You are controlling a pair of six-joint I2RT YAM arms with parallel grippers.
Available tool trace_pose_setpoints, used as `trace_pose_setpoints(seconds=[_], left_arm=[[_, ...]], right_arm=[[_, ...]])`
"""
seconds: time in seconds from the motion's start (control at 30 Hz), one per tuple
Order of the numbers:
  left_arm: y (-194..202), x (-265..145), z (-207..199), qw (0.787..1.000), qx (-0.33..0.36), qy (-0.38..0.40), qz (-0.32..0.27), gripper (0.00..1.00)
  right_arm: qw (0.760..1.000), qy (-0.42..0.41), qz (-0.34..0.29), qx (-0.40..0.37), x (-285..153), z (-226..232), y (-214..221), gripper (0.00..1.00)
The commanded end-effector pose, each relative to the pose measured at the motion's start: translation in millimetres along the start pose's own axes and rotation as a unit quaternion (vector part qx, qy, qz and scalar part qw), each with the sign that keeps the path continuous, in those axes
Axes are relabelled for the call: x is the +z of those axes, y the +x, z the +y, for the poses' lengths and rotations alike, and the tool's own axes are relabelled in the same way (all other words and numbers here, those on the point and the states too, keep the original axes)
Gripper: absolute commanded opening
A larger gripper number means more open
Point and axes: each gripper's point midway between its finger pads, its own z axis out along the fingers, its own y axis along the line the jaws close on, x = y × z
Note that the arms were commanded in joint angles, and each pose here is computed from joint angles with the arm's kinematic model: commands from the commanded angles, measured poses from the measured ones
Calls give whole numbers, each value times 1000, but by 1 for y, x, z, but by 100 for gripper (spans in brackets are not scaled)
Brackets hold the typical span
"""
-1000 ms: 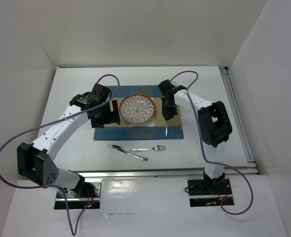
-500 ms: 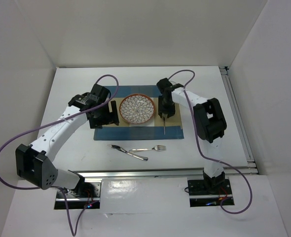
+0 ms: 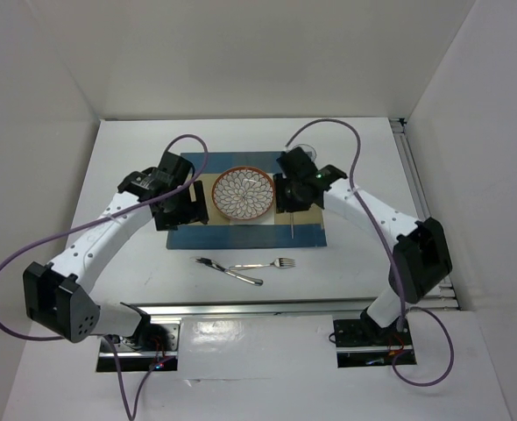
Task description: Set the dinner table for one person
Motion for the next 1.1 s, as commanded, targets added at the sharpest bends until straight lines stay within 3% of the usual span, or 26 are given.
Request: trace_pose_setpoints(seconds=[0.0,0.3,0.53,0.7,1.07], left_arm=[[0,-11,9,999,-19,-14,-22,95],[0,-15,19,998,-59,-19,-26,92],[9,-12,31,997,-79,-19,-12,90],[6,-14,39,996,-92,-17,-14,90],[-44,-23,70,992,-121,-19,-20,94]], right_arm=[[999,-31,20,-15,-8,31,33,48],[991,-74,72,-88,-9,96,108,52],[964,-143,81,-208,-2,150,156,55],[953,-155,76,-251,16,169,163,56],[941,-145,92,-293,48,175,176,56]])
